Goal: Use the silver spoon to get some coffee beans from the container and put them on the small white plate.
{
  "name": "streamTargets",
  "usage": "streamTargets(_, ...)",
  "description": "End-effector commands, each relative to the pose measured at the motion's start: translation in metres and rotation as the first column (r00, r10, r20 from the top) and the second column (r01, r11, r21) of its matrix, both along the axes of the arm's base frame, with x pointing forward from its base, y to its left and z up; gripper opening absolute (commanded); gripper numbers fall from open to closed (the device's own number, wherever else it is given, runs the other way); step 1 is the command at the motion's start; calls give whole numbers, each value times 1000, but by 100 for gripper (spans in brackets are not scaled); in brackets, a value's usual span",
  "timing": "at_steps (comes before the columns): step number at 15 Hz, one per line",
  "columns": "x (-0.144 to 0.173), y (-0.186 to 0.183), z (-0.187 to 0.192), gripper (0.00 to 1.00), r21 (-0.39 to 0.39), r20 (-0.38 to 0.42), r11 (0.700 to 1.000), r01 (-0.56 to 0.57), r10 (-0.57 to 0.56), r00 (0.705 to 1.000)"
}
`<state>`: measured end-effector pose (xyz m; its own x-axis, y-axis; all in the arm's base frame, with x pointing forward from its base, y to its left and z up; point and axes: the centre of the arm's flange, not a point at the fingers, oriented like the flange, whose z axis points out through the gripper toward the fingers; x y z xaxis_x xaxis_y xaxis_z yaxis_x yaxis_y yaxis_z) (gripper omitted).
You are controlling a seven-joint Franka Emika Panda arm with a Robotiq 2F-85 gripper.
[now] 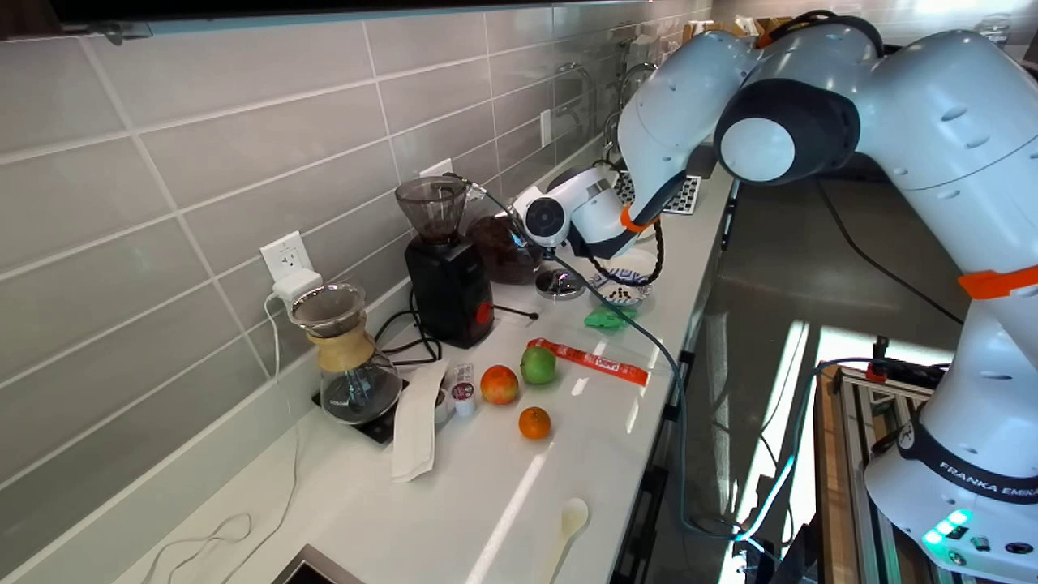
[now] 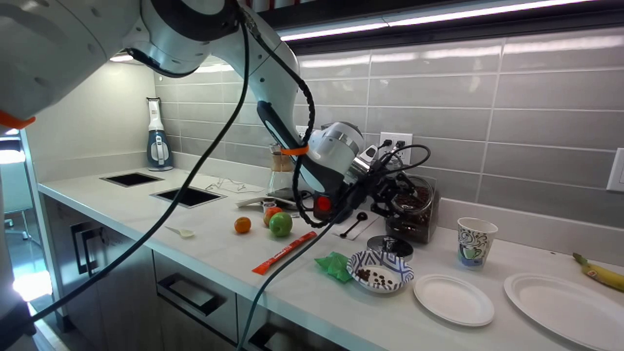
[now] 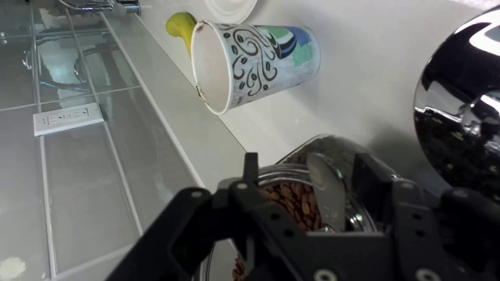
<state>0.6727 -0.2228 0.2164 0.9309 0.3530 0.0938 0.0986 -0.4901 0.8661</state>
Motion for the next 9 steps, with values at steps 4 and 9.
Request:
streamTargets(4, -2, 3, -11, 39, -72, -21, 997, 8, -10, 1000)
streamTargets(9, -2, 6, -15, 5, -49, -17, 999, 7, -8, 1000)
